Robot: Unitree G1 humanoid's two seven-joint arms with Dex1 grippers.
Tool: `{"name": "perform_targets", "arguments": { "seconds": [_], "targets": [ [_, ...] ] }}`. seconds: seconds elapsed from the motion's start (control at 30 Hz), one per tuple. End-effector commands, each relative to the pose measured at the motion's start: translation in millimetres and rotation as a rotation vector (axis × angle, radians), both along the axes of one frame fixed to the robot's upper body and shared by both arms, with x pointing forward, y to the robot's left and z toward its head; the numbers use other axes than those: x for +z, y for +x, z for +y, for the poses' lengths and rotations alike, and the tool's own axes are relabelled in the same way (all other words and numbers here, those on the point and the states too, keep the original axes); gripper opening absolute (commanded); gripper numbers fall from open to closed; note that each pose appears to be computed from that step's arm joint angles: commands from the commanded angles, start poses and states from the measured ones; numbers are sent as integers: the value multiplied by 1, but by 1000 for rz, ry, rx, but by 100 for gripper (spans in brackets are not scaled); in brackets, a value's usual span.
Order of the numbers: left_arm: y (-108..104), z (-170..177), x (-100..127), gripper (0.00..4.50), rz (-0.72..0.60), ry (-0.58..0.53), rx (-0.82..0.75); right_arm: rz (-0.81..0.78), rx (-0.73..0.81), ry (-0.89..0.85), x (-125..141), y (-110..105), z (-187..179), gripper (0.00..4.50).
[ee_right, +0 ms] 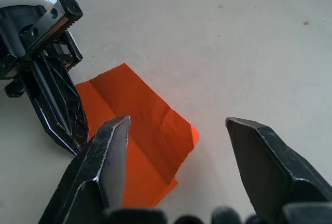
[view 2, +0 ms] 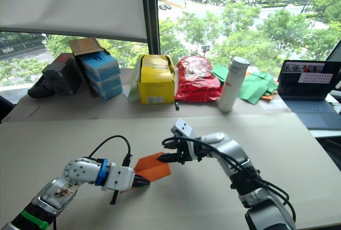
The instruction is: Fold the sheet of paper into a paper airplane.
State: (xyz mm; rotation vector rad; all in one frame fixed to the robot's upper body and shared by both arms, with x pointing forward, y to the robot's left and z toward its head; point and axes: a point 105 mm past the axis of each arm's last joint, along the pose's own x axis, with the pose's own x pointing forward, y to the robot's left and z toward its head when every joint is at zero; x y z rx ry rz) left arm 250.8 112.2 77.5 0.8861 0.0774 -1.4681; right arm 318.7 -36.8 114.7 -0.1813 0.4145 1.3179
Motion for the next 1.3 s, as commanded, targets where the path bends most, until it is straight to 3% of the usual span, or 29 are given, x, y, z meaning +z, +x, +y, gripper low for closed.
{"name": "perform_targets", "arguments": {
  "seconds": [0.03,0.27,0.37,0.6,0.8,1.07,1.3],
  "targets": [
    [-2,-4,6,1,-27,-7,-25,-39,39,37,9,2,6,330],
    [-2,-2,8,1,-25,-5,-20,-25,48,39,1,1,6,330],
    [-3,-1,8,1,-20,-3,-21,-26,55,41,-1,0,5,248],
    [-3,-2,10,1,-18,-3,-21,-27,62,31,-3,-3,3,2],
    [-2,-1,11,1,-19,-3,-12,-33,54,32,-4,-9,1,1],
    [7,16,13,1,1,-3,77,-110,34,72,-5,-32,0,1],
    [17,36,17,1,2,30,110,-243,64,38,-7,-45,-4,1]
  ]
}}
